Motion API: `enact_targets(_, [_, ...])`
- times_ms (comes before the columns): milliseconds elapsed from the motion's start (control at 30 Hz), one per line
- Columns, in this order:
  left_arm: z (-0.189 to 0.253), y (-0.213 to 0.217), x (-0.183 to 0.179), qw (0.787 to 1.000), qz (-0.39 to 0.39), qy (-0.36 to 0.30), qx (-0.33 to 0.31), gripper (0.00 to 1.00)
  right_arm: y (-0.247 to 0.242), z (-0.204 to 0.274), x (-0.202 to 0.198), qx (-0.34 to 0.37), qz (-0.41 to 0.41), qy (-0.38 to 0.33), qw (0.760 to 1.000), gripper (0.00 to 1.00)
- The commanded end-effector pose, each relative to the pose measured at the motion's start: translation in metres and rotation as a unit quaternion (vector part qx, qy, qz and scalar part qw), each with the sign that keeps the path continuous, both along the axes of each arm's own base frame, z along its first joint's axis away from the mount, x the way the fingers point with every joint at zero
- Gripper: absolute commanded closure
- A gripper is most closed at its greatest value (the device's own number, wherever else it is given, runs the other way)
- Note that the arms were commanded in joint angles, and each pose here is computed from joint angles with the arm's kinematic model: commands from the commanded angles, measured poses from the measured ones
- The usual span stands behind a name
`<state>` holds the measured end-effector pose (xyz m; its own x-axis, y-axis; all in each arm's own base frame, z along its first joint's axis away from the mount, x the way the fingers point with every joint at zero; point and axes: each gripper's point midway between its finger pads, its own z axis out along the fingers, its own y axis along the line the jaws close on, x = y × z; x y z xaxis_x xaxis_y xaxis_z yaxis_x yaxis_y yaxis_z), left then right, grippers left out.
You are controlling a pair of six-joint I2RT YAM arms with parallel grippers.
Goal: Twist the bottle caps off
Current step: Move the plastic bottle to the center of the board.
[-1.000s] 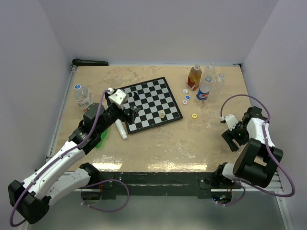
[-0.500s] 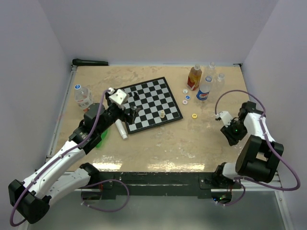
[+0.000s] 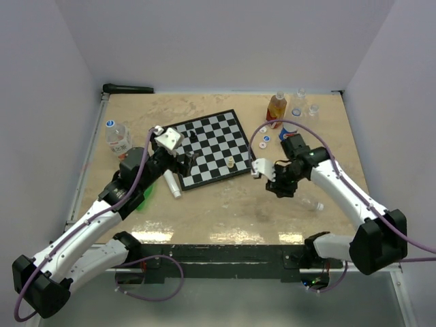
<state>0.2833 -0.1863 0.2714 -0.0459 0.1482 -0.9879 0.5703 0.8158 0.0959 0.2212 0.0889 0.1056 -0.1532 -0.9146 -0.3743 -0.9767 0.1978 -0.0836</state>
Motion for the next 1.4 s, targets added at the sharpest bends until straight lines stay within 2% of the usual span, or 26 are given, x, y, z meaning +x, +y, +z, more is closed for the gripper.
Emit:
enact_targets(0, [0.006, 0.010, 0.007, 0.999, 0.027, -0.031, 0.005, 0.00, 0.072, 0.016, -0.022, 0.062, 0.070, 0.013, 0.996, 0.68])
enact_targets(133, [-0.001, 0.019, 0.011, 0.998, 0.053, -0.027, 0.014, 0.00, 0.112, 0.011, -0.034, 0.064, 0.132, 0.036, 0.989, 0.67])
enact_targets(300, [-0.013, 0.032, 0.003, 0.996, 0.086, 0.015, -0.002, 0.00, 0.155, 0.003, -0.047, 0.055, 0.191, 0.046, 0.979, 0.63])
enact_targets(500, [-0.004, 0.039, -0.021, 0.993, 0.089, 0.044, -0.066, 0.00, 0.190, -0.010, -0.050, 0.039, 0.218, 0.052, 0.974, 0.55])
enact_targets(567, [-0.005, 0.038, -0.026, 0.992, 0.084, 0.060, -0.074, 0.00, 0.196, -0.016, -0.047, 0.028, 0.217, 0.051, 0.974, 0.47])
enact_targets(667, [-0.011, 0.031, -0.033, 0.990, 0.069, 0.085, -0.083, 0.00, 0.199, -0.022, -0.040, 0.016, 0.208, 0.045, 0.977, 0.32])
enact_targets(767, [-0.015, 0.027, -0.038, 0.988, 0.058, 0.105, -0.093, 0.00, 0.201, -0.020, -0.039, 0.020, 0.203, 0.043, 0.978, 0.25])
enact_targets(1000, [-0.023, 0.014, -0.048, 0.984, 0.022, 0.143, -0.100, 0.00, 0.195, -0.005, -0.044, 0.042, 0.202, 0.035, 0.978, 0.20])
enact_targets(1100, [-0.032, 0.006, -0.054, 0.982, 0.000, 0.165, -0.091, 0.00, 0.188, 0.014, -0.040, 0.081, 0.194, 0.035, 0.977, 0.20])
enact_targets(1367, [-0.047, -0.043, -0.080, 0.962, -0.163, 0.212, -0.062, 0.02, 0.146, 0.072, -0.031, 0.212, 0.173, 0.008, 0.962, 0.20])
